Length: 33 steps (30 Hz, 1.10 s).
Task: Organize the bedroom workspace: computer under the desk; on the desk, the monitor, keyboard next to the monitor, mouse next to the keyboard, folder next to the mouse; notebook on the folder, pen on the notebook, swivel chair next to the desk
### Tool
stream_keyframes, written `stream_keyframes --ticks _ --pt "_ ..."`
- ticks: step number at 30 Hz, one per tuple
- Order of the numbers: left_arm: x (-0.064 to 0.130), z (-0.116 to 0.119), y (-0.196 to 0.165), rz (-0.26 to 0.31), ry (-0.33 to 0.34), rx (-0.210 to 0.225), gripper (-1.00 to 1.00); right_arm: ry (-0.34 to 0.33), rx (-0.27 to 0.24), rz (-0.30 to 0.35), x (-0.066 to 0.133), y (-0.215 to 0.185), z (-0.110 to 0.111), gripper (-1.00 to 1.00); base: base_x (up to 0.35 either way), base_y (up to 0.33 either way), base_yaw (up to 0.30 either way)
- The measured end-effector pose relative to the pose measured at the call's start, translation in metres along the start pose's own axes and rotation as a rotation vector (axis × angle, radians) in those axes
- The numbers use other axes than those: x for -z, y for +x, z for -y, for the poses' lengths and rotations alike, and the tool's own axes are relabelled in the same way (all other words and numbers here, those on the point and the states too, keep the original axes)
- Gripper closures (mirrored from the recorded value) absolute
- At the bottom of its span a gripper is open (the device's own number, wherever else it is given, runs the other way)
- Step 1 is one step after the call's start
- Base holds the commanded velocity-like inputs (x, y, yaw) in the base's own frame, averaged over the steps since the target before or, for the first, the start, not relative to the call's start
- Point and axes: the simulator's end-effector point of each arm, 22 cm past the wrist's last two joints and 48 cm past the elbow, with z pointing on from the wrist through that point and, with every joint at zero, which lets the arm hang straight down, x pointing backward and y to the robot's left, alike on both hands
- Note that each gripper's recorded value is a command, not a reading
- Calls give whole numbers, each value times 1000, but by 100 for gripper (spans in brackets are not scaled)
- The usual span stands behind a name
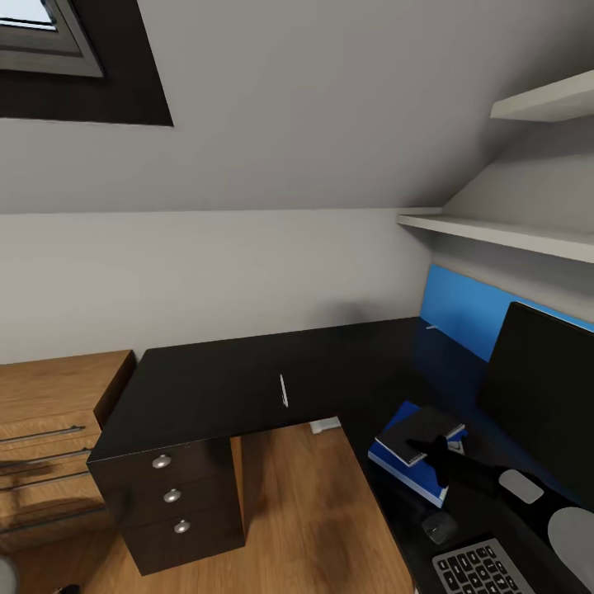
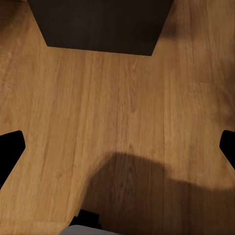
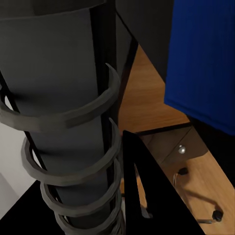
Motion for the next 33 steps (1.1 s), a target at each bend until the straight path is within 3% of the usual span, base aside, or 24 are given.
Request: stream_keyframes --ticks 33 --pt "0 0 0 0 0 0 -100 47 -27 -29 0 7 11 100 0 0 0"
